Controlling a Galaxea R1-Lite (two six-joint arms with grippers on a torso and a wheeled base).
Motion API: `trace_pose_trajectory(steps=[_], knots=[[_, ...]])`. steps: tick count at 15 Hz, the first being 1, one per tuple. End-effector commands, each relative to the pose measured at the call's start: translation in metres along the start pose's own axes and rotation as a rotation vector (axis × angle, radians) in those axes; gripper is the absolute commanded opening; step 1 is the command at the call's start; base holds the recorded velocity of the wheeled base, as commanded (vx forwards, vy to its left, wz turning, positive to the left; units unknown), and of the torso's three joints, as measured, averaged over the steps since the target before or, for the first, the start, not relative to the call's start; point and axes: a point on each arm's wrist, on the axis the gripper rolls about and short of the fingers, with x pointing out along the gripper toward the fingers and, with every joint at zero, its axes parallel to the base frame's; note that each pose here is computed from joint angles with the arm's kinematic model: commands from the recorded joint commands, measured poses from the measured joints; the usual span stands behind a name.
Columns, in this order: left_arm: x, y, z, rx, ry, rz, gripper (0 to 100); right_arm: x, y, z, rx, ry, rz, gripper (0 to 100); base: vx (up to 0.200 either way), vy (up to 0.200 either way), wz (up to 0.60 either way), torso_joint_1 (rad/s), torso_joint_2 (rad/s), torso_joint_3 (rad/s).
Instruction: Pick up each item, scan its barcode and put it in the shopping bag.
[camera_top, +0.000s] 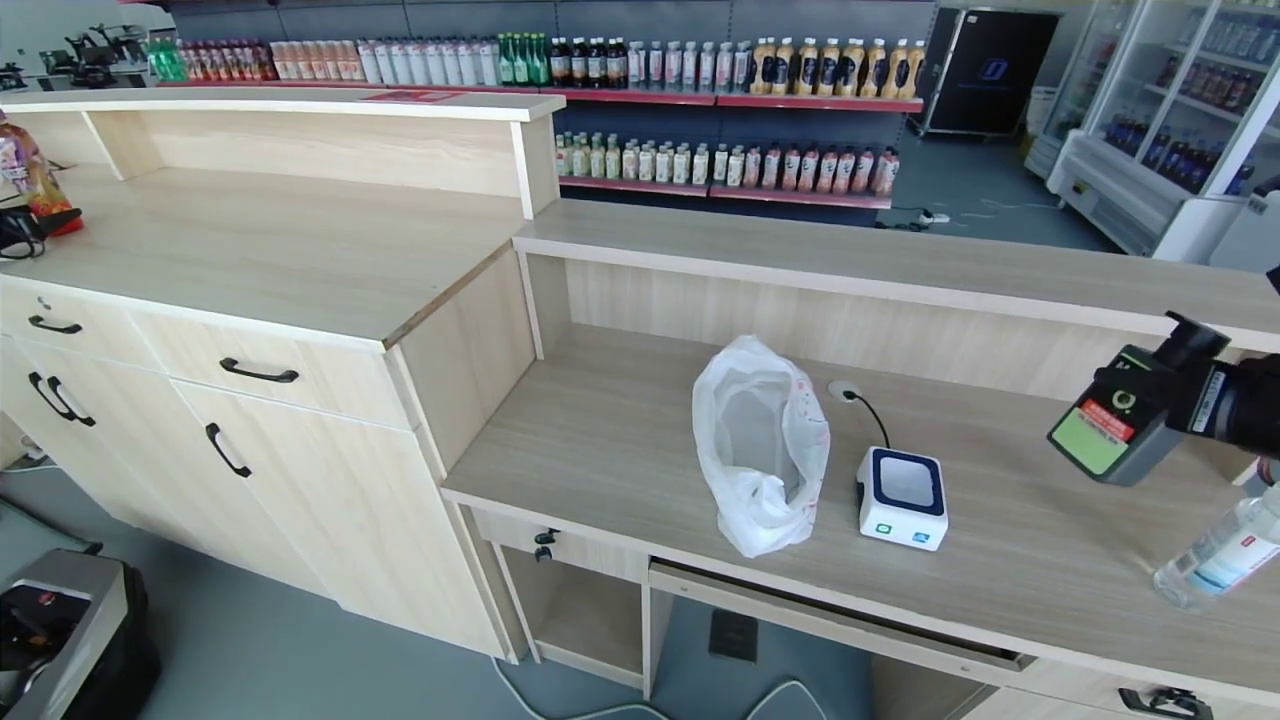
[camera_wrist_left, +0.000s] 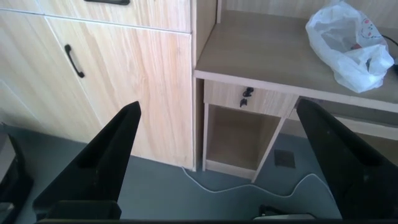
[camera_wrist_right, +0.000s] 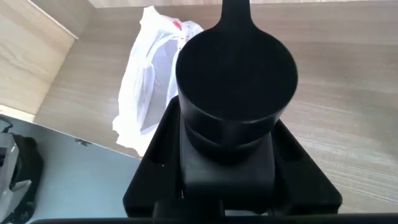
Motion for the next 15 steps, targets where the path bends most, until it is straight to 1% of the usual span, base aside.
trace_pose_trajectory(steps=[1, 2, 3, 5, 7, 9, 12, 15], knots=[[0.000, 0.000, 0.000, 0.000, 0.000, 0.000, 100, 0.061, -0.033, -0.005, 0.129, 0.079, -0.010, 0, 0.000, 0.000, 0.00, 0.000, 0.00, 0.000], [0.000, 0.000, 0.000, 0.000, 0.000, 0.001, 100, 0.071, -0.041, -0.008, 0.158, 0.088, 0.005, 0, 0.000, 0.000, 0.00, 0.000, 0.00, 0.000], [0.000, 0.000, 0.000, 0.000, 0.000, 0.001, 100, 0.081, -0.053, -0.015, 0.178, 0.092, 0.010, 0, 0.000, 0.000, 0.00, 0.000, 0.00, 0.000], [0.000, 0.000, 0.000, 0.000, 0.000, 0.001, 100, 0.095, -0.069, -0.029, 0.184, 0.108, 0.028, 0, 0.000, 0.000, 0.00, 0.000, 0.00, 0.000], [0.000, 0.000, 0.000, 0.000, 0.000, 0.000, 100, 0.105, -0.079, -0.038, 0.182, 0.123, 0.033, 0, 0.000, 0.000, 0.00, 0.000, 0.00, 0.000], [0.000, 0.000, 0.000, 0.000, 0.000, 0.001, 100, 0.108, -0.080, -0.040, 0.185, 0.128, 0.068, 0, 0.000, 0.000, 0.00, 0.000, 0.00, 0.000], [0.000, 0.000, 0.000, 0.000, 0.000, 0.001, 100, 0.113, -0.076, -0.045, 0.183, 0.140, 0.120, 0, 0.000, 0.000, 0.00, 0.000, 0.00, 0.000], [0.000, 0.000, 0.000, 0.000, 0.000, 0.001, 100, 0.122, -0.071, -0.051, 0.167, 0.152, 0.145, 0, 0.000, 0.000, 0.00, 0.000, 0.00, 0.000]])
